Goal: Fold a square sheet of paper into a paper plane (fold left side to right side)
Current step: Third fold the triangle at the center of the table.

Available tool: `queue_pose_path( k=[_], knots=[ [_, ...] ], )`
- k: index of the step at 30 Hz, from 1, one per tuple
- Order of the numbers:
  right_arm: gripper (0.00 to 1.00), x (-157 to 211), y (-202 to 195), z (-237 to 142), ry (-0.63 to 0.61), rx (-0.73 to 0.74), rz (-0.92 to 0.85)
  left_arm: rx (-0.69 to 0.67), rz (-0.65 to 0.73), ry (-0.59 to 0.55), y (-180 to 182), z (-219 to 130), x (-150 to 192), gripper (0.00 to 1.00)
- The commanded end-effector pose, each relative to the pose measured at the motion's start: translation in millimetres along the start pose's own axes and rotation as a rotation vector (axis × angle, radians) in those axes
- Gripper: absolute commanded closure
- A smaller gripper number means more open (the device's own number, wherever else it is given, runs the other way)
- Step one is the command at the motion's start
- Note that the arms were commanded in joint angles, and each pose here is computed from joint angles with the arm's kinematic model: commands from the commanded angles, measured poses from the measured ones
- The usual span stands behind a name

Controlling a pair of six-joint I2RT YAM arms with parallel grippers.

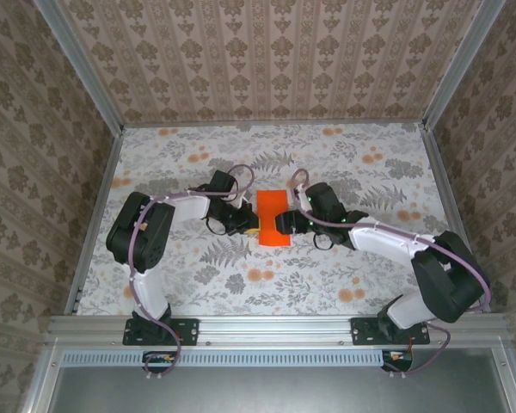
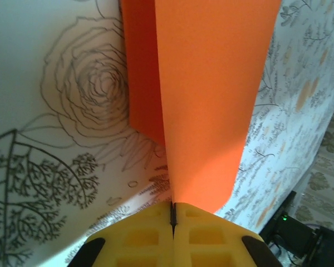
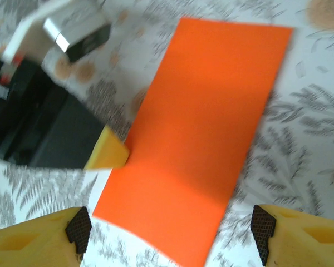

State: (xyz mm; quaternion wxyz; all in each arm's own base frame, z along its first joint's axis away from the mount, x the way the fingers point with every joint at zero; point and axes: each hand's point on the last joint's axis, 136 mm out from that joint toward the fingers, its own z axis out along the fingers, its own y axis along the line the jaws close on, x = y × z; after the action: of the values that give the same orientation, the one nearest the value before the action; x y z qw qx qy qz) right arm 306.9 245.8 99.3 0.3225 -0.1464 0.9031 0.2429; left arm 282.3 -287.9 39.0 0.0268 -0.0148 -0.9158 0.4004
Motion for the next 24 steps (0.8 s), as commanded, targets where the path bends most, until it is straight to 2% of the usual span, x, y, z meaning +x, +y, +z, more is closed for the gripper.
queue_pose_path(
  k=[1,7,12,24],
  knots=[
    [0.18,7.7,10.3,-6.2,-0.031,0.055,-0.2,0.077,-0.006,0.004,-20.1,-7.9,2.5,0.96],
    [0.16,30.4,34.4,-6.9,-0.006,0.066,-0.392,0.1,-0.019,0.018,-21.7,-9.2,4.4,0.96],
    [0.12,49.3,40.4,14.9,0.061,0.094,-0.474,0.103,-0.024,0.023,-20.9,-8.8,5.1,0.97],
    [0.08,43.9,50.4,48.2,0.082,0.124,-0.575,0.103,-0.026,0.024,-20.7,-8.6,4.7,0.97]
  ],
)
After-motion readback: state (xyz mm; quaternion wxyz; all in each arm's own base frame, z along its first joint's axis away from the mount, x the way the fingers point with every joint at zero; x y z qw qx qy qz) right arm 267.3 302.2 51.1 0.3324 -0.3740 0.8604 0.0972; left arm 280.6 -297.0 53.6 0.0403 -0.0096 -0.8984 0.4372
